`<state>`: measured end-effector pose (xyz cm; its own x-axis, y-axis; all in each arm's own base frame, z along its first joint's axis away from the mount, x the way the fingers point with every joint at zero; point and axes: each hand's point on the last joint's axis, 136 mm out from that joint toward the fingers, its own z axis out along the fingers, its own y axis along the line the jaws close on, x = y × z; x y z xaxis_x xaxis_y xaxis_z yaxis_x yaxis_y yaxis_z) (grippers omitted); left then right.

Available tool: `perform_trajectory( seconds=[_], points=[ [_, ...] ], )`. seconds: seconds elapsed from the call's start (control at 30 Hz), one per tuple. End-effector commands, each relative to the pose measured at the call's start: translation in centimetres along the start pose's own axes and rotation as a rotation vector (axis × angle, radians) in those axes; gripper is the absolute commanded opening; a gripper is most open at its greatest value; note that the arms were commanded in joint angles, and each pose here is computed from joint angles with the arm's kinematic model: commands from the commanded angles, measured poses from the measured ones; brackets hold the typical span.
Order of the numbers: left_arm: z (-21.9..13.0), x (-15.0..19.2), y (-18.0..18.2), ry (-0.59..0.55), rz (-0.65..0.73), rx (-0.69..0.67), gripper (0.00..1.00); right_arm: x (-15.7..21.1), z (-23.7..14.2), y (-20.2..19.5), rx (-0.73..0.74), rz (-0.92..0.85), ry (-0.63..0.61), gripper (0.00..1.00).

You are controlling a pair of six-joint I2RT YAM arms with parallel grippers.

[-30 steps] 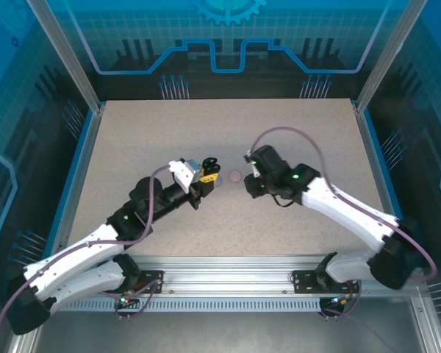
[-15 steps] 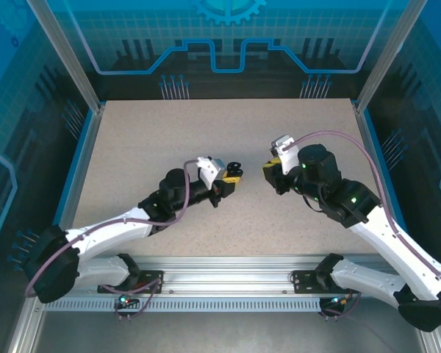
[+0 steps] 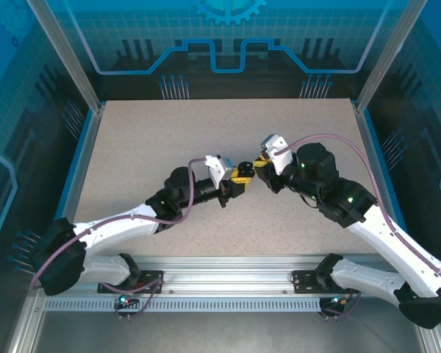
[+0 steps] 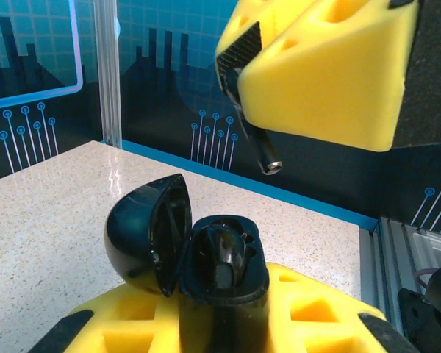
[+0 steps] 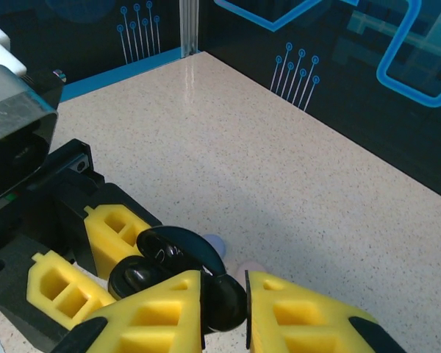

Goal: Insert the wireless bluetooth earbuds into the charging case

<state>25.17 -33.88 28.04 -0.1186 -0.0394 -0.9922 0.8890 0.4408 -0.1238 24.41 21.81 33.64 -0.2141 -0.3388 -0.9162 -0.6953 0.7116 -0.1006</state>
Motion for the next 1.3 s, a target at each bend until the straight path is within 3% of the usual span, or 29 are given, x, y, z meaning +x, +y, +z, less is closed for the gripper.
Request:
perform_trajectory(
  seconds=[0.0,0.9,1.27],
  points=[
    [0.4,-2.8,-1.1,-0.072,0.007,0.048,0.00,-0.9,0.4,0.6,-0.017,-0.030,-0.038,0.18],
    [0.3,-2.8,-1.0,-0.068,0.013,0.031,0.00,1.4,1.7,1.3,-0.004,-0.084,0.060,0.18],
    [0.2,-2.7,-0.8,-0.067,0.013,0.017,0.00,1.8,1.6,2.9,-0.096,-0.030,0.081,0.19]
  ],
)
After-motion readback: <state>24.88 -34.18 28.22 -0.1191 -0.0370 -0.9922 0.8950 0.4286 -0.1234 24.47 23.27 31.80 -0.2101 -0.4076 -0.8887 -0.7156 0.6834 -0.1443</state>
